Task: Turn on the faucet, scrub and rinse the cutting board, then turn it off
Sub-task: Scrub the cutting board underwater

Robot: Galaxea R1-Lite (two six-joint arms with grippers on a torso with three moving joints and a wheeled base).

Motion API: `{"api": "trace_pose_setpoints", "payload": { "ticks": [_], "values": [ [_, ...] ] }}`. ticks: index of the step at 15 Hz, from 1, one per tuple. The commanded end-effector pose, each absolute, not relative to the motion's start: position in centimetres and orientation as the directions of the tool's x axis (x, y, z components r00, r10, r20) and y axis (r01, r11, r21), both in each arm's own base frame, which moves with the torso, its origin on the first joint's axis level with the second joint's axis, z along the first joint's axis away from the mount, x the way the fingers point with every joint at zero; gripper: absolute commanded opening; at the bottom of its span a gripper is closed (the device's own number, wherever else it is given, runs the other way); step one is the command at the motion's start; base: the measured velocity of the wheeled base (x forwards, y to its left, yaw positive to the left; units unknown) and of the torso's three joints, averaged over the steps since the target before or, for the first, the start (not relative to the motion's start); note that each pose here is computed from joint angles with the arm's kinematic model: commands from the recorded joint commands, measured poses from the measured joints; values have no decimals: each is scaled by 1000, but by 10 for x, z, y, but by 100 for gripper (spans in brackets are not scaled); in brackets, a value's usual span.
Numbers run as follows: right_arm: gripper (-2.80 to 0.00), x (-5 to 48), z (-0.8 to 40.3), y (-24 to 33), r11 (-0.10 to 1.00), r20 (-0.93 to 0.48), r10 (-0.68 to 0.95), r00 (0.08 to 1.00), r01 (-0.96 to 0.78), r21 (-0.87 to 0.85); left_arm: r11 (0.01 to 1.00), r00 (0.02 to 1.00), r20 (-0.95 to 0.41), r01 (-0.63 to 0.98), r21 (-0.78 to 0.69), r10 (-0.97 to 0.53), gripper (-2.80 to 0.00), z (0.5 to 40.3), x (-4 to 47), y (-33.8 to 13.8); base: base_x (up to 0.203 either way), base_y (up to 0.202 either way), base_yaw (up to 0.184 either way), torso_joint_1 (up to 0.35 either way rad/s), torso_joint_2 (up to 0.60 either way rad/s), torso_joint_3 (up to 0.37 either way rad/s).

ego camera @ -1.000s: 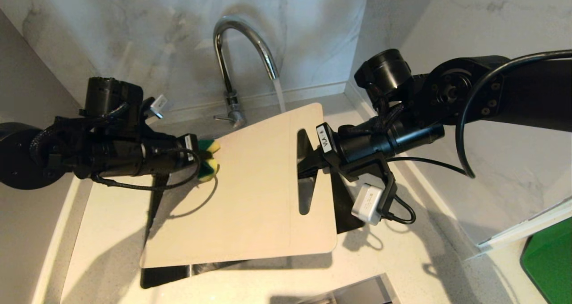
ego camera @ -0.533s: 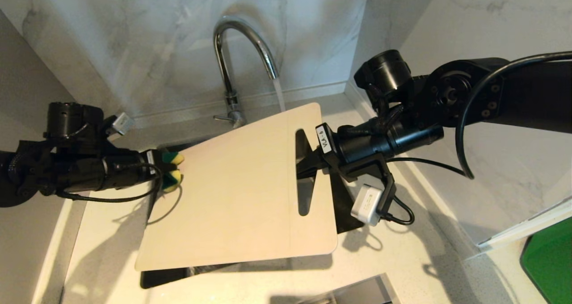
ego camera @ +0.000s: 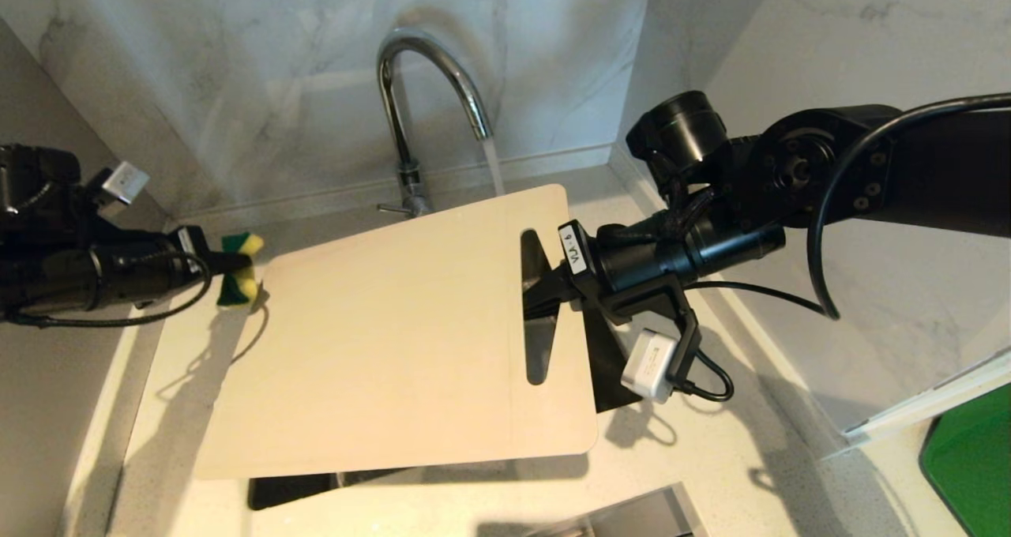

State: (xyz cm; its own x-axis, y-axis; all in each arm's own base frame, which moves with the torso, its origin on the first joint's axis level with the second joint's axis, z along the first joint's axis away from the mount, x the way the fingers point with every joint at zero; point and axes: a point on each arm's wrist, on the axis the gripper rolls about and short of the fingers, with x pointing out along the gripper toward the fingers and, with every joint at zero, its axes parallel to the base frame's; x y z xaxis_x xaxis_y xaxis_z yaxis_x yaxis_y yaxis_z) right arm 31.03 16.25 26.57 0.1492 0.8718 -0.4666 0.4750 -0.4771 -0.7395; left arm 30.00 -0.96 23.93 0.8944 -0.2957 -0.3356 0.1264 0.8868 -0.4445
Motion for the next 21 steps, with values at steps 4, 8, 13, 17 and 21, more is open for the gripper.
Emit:
{"api": "trace_pose_setpoints", "payload": {
  "ticks": [4, 8, 13, 17, 21],
  "values": [
    [-280, 313, 261, 165, -473, -466, 873, 144, 488, -734, 759, 834, -193, 341, -555, -516, -280, 341, 228, -59, 0, 0, 0, 0, 0, 0],
    [-280, 314, 262, 165, -472, -464, 873, 148, 491, -732, 579, 589, -249, 473, -664, -768, -280, 332, 177, -131, 0, 0, 0, 0, 0, 0],
    [-280, 314, 269, 164, -464, -449, 879, 160, 504, -729, 627, 571, -345, 423, -654, -745, -280, 260, 197, -177, 0, 0, 0, 0, 0, 0],
    [-280, 315, 270, 165, -462, -443, 881, 164, 500, -733, 666, 607, -367, 390, -636, -705, -280, 225, 214, -173, 0, 0, 0, 0, 0, 0],
    [-280, 315, 271, 165, -457, -437, 884, 167, 505, -732, 712, 655, -401, 311, -630, -641, -280, 214, 225, -149, 0, 0, 0, 0, 0, 0]
  ]
}}
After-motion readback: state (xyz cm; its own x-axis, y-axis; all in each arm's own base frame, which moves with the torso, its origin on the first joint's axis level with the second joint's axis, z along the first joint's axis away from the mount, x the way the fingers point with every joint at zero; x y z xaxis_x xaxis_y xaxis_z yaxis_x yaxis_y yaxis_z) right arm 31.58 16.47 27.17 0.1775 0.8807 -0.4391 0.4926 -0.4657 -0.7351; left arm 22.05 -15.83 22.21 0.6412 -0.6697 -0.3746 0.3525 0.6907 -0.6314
